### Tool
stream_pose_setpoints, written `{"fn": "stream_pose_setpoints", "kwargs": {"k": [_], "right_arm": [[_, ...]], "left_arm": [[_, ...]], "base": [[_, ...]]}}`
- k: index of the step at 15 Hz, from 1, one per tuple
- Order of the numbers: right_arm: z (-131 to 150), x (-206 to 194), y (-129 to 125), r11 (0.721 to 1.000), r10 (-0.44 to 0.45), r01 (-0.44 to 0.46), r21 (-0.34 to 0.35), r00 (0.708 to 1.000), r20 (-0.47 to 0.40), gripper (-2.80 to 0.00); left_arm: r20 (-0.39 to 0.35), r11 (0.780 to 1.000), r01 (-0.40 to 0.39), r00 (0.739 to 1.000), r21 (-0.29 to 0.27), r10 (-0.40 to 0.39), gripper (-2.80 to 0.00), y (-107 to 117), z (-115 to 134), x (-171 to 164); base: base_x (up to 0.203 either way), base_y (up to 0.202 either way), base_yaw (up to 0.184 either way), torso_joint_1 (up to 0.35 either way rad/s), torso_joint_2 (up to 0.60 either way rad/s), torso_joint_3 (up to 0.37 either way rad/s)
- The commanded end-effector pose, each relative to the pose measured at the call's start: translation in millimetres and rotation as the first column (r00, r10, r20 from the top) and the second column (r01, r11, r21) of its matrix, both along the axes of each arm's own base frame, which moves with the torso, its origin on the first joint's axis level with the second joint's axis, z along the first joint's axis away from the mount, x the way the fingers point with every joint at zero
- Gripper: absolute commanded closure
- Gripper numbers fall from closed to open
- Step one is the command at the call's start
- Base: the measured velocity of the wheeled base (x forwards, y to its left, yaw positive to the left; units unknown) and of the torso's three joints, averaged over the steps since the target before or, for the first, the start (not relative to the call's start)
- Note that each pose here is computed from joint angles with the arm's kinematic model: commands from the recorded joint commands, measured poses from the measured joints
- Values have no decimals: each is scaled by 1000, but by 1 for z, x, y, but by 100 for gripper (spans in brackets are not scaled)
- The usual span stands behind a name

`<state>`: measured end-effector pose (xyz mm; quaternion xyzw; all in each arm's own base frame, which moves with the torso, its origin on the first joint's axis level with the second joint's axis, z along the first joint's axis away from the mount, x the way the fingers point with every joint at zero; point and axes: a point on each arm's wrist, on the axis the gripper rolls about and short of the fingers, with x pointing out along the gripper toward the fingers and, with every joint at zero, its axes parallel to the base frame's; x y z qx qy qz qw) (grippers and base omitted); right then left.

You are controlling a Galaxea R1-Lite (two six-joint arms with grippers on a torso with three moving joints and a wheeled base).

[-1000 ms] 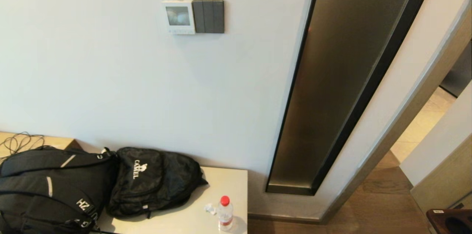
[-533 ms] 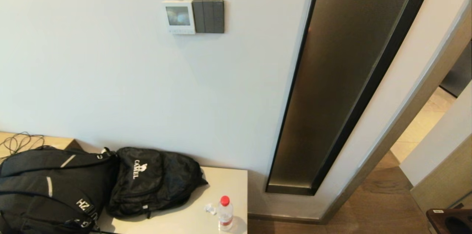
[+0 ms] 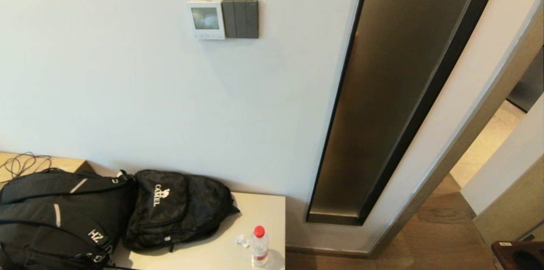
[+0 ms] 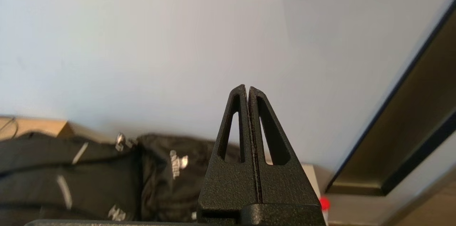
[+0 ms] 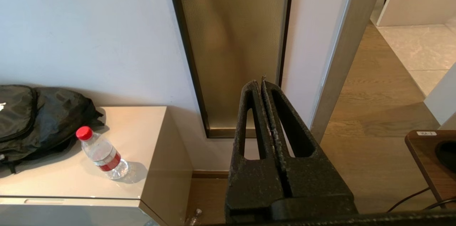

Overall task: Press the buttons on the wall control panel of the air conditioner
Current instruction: Turn on the central air conditioner

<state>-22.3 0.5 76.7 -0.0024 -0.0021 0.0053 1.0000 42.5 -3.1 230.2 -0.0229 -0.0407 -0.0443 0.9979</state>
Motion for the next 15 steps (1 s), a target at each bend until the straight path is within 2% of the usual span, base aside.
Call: {"fn": "stream_pose_setpoints", "kwargs": {"k": [1,5,8,12,15], "right_arm": [[0,0,0,1000,0,0,-1,1000,-1,0],[0,0,0,1000,0,0,-1,1000,-1,0],[0,0,0,1000,0,0,0,1000,-1,0],[0,0,0,1000,0,0,-1,1000,-1,0],[0,0,0,1000,0,0,-1,1000,-1,0]], "left_arm": [[-124,1000,14,992,3,-13,0,-7,17,85],[-43,999,42,998,-10,-42,0,-21,58,193],[10,995,101,995,-20,-101,0,-45,65,262],[82,978,209,975,-25,-207,0,-97,56,308],[87,973,231,970,-29,-228,0,-120,48,330]], "base": [[0,0,0,0,0,0],[0,0,0,0,0,0],[0,0,0,0,0,0],[0,0,0,0,0,0],[0,0,0,0,0,0]]}}
